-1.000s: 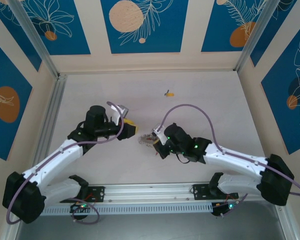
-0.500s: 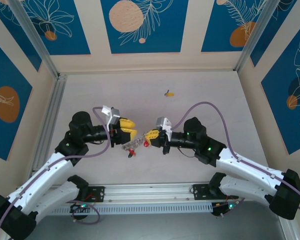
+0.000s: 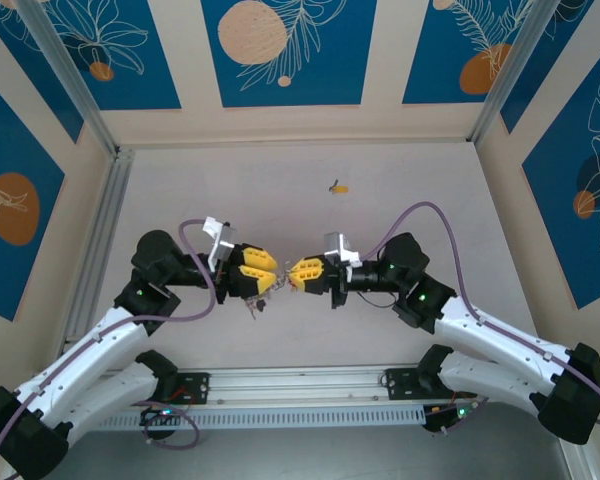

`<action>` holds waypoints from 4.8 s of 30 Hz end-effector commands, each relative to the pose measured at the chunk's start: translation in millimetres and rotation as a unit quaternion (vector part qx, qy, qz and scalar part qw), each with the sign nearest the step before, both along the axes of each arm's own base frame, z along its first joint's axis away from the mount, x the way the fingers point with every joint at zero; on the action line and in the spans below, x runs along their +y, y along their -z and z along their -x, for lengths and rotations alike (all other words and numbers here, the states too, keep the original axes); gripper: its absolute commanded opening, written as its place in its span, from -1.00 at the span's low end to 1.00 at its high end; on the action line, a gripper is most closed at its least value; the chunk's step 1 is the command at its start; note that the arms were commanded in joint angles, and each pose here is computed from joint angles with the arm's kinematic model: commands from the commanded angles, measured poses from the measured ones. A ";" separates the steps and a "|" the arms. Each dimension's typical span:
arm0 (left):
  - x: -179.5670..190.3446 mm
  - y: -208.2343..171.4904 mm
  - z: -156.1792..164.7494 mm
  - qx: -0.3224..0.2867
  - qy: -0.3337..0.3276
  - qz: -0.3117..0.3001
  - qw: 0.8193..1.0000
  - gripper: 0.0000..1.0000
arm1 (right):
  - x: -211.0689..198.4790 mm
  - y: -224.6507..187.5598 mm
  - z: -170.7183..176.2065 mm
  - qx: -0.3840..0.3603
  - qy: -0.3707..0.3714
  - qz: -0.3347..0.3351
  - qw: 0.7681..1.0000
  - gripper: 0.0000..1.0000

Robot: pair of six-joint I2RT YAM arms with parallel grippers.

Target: Put the keys on the keyring

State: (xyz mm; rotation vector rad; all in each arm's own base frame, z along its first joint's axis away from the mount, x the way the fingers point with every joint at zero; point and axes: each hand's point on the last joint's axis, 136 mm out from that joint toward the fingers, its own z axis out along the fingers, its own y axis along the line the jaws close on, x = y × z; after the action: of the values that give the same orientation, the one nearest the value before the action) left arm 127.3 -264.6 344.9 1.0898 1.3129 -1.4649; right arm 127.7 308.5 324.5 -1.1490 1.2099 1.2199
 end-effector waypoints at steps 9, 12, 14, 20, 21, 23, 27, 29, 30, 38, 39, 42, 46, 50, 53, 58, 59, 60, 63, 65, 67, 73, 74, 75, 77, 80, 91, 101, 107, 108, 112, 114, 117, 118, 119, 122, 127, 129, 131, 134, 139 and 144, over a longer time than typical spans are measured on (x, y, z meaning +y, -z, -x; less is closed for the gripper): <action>-7.2 -9.1 22.9 -0.034 0.049 0.001 0.998 -0.55 | -2.4 -25.4 7.3 -0.047 -0.006 -0.043 0.998 -1.00; -10.4 -3.9 24.9 -0.034 0.052 -0.009 0.998 -0.60 | -3.3 -29.8 6.8 -0.046 -0.003 -0.058 0.997 -1.00; -12.4 -2.0 25.6 -0.034 0.053 -0.012 0.998 -0.63 | -3.5 -32.0 7.7 -0.044 -0.006 -0.064 0.997 -1.00; -16.4 -1.8 25.8 -0.039 0.055 -0.013 0.998 -0.68 | -4.3 -35.0 8.9 -0.039 -0.010 -0.079 0.996 -1.00; -17.4 -0.8 25.6 -0.039 0.055 -0.014 0.998 -0.68 | -4.4 -35.7 8.9 -0.038 -0.010 -0.081 0.996 -1.00; -18.7 0.9 26.0 -0.039 0.055 -0.016 0.998 -0.70 | -4.5 -36.1 8.5 -0.035 -0.009 -0.086 0.996 -1.00; -19.7 2.0 26.1 -0.042 0.052 -0.017 0.998 -0.88 | -5.0 -36.2 8.3 -0.032 -0.008 -0.091 0.995 -1.00; -19.3 2.2 25.4 -0.044 0.047 -0.017 0.998 -1.00 | -5.3 -35.7 7.9 -0.030 -0.007 -0.091 0.995 -1.00; -19.1 2.3 24.9 -0.045 0.045 -0.017 0.998 -1.00 | -5.5 -35.9 8.2 -0.031 -0.008 -0.092 0.995 -1.00; -15.3 -1.5 21.8 -0.068 0.019 -0.022 0.997 -1.00 | -5.3 -24.9 16.1 -0.045 -0.014 -0.069 0.997 -1.00; -15.1 -1.8 21.4 -0.070 0.017 -0.025 0.997 -1.00 | -5.8 -23.3 18.2 -0.049 -0.014 -0.066 0.997 -1.00; -15.6 -3.2 21.6 -0.069 0.020 -0.029 0.997 -1.00 | -8.4 -18.2 22.0 -0.055 -0.017 -0.058 0.997 -1.00; -16.5 1.2 14.7 -0.069 0.002 -0.040 0.997 -1.00 | -11.3 -18.2 22.0 -0.058 -0.010 -0.058 0.997 -1.00; -16.0 0.3 13.5 -0.069 -0.004 -0.044 0.997 -0.83 | -13.3 -19.5 21.3 -0.059 -0.006 -0.059 0.997 -1.00; -17.6 -0.5 13.3 -0.064 0.003 -0.050 0.997 -0.50 | -13.4 -19.5 21.3 -0.060 -0.007 -0.059 0.996 -1.00; -19.2 -2.1 16.8 -0.063 0.012 -0.047 0.997 -0.44 | -14.0 -22.3 20.1 -0.062 -0.005 -0.065 0.996 -1.00; -19.4 -1.7 16.3 -0.064 0.011 -0.049 0.997 -0.47 | -13.9 -23.3 20.4 -0.062 -0.006 -0.066 0.996 -1.00; -19.9 -1.4 16.7 -0.064 0.012 -0.050 0.997 -0.54 | -13.8 -22.8 19.7 -0.060 -0.005 -0.066 0.996 -1.00; -21.8 0.6 17.9 -0.064 0.016 -0.055 0.996 -0.66 | -13.3 -24.8 19.2 -0.061 -0.005 -0.068 0.996 -1.00; -23.0 3.6 17.7 -0.064 0.017 -0.061 0.996 -0.66 | -13.5 -26.6 18.5 -0.062 -0.004 -0.071 0.996 -1.00; -24.2 5.6 18.6 -0.064 0.019 -0.065 0.996 -0.66 | -12.8 -28.0 17.5 -0.061 -0.004 -0.071 0.996 -1.00; -24.5 7.4 19.0 -0.067 0.019 -0.069 0.995 -1.00 | -10.9 -29.6 16.9 -0.061 -0.007 -0.074 0.995 -1.00; -23.7 6.8 18.4 -0.070 0.015 -0.069 0.995 -1.00 | -11.4 -30.0 16.5 -0.061 -0.006 -0.074 0.995 -1.00; -23.1 7.1 18.2 -0.072 0.012 -0.069 0.995 -1.00 | -11.4 -29.1 16.6 -0.060 -0.006 -0.074 0.995 -1.00; -20.7 4.2 17.3 -0.083 0.001 -0.068 0.994 -1.00 | -12.4 -28.5 16.4 -0.059 -0.004 -0.073 0.996 -1.00; -16.2 3.3 11.6 -0.099 -0.027 -0.084 0.991 -1.00 | -14.1 -20.7 14.4 -0.051 0.005 -0.057 0.997 -1.00; -7.5 26.8 -5.1 -0.136 -0.049 -0.235 0.961 -1.00 | -32.1 25.9 -2.2 -0.026 0.088 0.070 0.993 -0.26; -18.3 39.5 -6.6 -0.138 -0.024 -0.287 0.948 -1.00 | -36.3 28.1 -11.8 -0.030 0.112 0.066 0.991 -0.35; -23.3 50.0 -2.2 -0.132 0.001 -0.312 0.941 -1.00 | -29.5 24.4 -8.5 -0.034 0.079 0.061 0.994 -0.41; -24.1 50.7 -2.3 -0.132 0.002 -0.314 0.940 -1.00 | -26.8 27.0 -7.9 -0.030 0.071 0.067 0.995 -0.42; -25.4 50.1 -0.2 -0.134 0.008 -0.315 0.940 -1.00 | -21.1 30.5 -5.4 -0.024 0.052 0.074 0.996 -0.44; -25.7 50.5 0.9 -0.133 0.010 -0.316 0.939 -1.00 | -20.2 28.4 -3.4 -0.027 0.045 0.071 0.996 -0.44; -25.1 51.3 1.8 -0.134 0.011 -0.319 0.938 -1.00 | -18.0 24.7 2.5 -0.028 0.026 0.066 0.997 -0.44; -25.1 51.7 2.2 -0.134 0.012 -0.319 0.938 -1.00 | -17.0 24.4 4.1 -0.026 0.019 0.066 0.997 -0.44; -24.9 52.1 2.7 -0.134 0.012 -0.320 0.938 -1.00 | -15.8 25.0 5.8 -0.024 0.012 0.067 0.997 -0.44; -24.6 52.9 3.0 -0.135 0.012 -0.322 0.937 -1.00 | -11.6 27.0 7.5 -0.019 0.003 0.072 0.997 -0.44; -25.0 52.9 4.0 -0.135 0.012 -0.319 0.938 -1.00 | -6.8 35.1 1.3 -0.006 0.013 0.088 0.996 -0.48; -25.1 52.8 4.1 -0.135 0.012 -0.318 0.938 -1.00 | -5.6 36.8 1.2 -0.006 0.012 0.090 0.996 -0.49; -25.2 53.0 3.8 -0.135 0.011 -0.318 0.938 -1.00 | -4.2 38.7 1.9 -0.005 0.011 0.094 0.995 -0.49; -25.4 51.5 2.7 -0.139 0.007 -0.314 0.939 -1.00 | -3.5 42.9 0.0 -0.004 0.016 0.101 0.995 -0.50; -26.5 54.7 1.1 -0.136 0.006 -0.317 0.939 -1.00 | -2.3 50.6 -0.4 -0.001 0.019 0.114 0.993 -0.50; -27.8 54.0 -0.5 -0.138 0.003 -0.314 0.939 -1.00 | -1.6 59.5 -2.2 0.003 0.023 0.126 0.992 -0.51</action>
State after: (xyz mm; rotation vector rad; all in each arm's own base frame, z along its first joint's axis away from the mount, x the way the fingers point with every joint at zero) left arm 129.0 -286.5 273.3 1.6479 1.6943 -0.8480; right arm 128.7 305.3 264.2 -1.2822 1.4194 1.0817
